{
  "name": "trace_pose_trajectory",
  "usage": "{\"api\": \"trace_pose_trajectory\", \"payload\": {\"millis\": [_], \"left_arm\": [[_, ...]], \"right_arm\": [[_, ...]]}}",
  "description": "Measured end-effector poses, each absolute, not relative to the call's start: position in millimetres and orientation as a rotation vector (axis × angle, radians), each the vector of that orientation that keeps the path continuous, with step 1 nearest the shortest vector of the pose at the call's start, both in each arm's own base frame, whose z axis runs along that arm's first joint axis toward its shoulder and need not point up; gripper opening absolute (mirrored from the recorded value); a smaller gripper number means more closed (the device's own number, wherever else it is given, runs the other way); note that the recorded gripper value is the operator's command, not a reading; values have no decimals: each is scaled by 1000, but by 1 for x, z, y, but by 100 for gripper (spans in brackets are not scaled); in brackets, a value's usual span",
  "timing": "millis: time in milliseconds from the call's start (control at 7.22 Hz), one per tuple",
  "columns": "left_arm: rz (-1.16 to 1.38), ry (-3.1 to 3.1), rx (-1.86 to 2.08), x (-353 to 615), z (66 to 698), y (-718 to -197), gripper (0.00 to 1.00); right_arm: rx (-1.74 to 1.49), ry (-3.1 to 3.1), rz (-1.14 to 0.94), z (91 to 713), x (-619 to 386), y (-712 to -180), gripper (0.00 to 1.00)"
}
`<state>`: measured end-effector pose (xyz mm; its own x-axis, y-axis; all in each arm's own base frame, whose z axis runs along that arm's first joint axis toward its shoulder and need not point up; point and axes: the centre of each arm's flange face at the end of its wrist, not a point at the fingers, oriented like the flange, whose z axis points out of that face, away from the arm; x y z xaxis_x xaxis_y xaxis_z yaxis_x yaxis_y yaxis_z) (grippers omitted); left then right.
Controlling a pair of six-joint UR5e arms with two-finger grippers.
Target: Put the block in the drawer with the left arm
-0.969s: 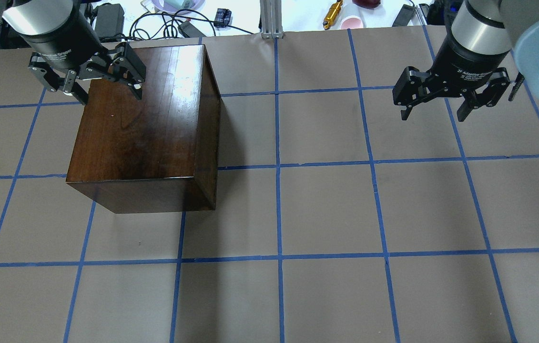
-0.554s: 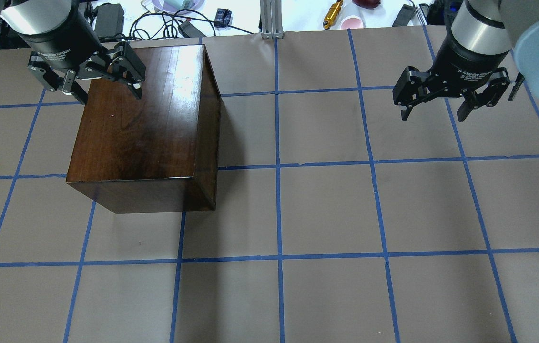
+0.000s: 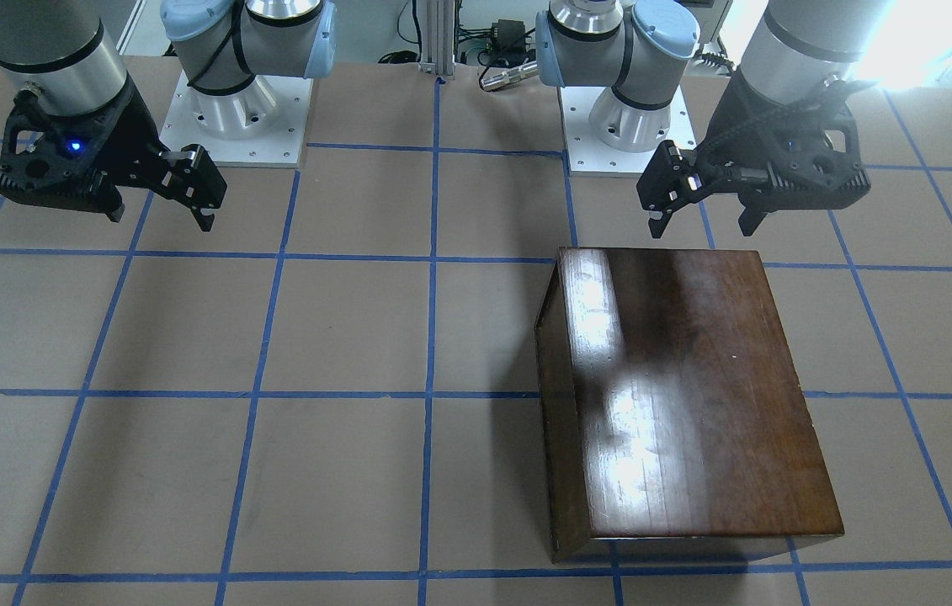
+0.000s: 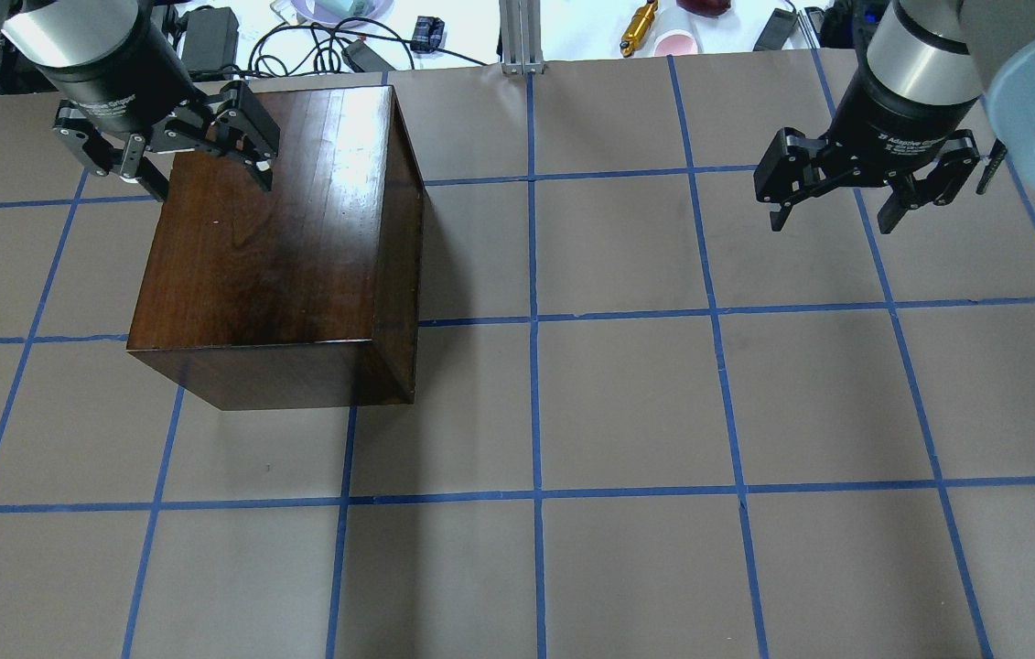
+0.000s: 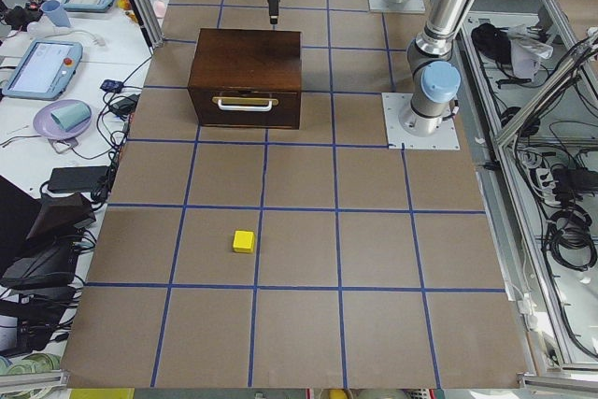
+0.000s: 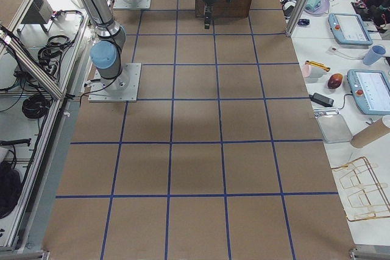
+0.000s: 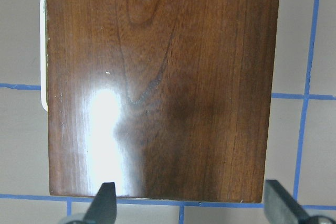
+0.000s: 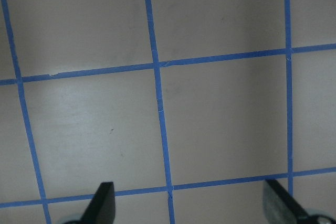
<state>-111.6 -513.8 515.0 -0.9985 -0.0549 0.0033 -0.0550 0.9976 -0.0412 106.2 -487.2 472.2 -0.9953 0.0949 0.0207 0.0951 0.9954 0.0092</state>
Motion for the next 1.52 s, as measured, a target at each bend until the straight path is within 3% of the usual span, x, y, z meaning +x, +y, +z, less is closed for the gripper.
{"api": "trace_pose_trajectory", "payload": {"millis": [1523], "left_arm": [[59,-3142,72,-110,513,-516,100]], "right_arm": [[-149,-3118,-16,472,106,-487,100]]}}
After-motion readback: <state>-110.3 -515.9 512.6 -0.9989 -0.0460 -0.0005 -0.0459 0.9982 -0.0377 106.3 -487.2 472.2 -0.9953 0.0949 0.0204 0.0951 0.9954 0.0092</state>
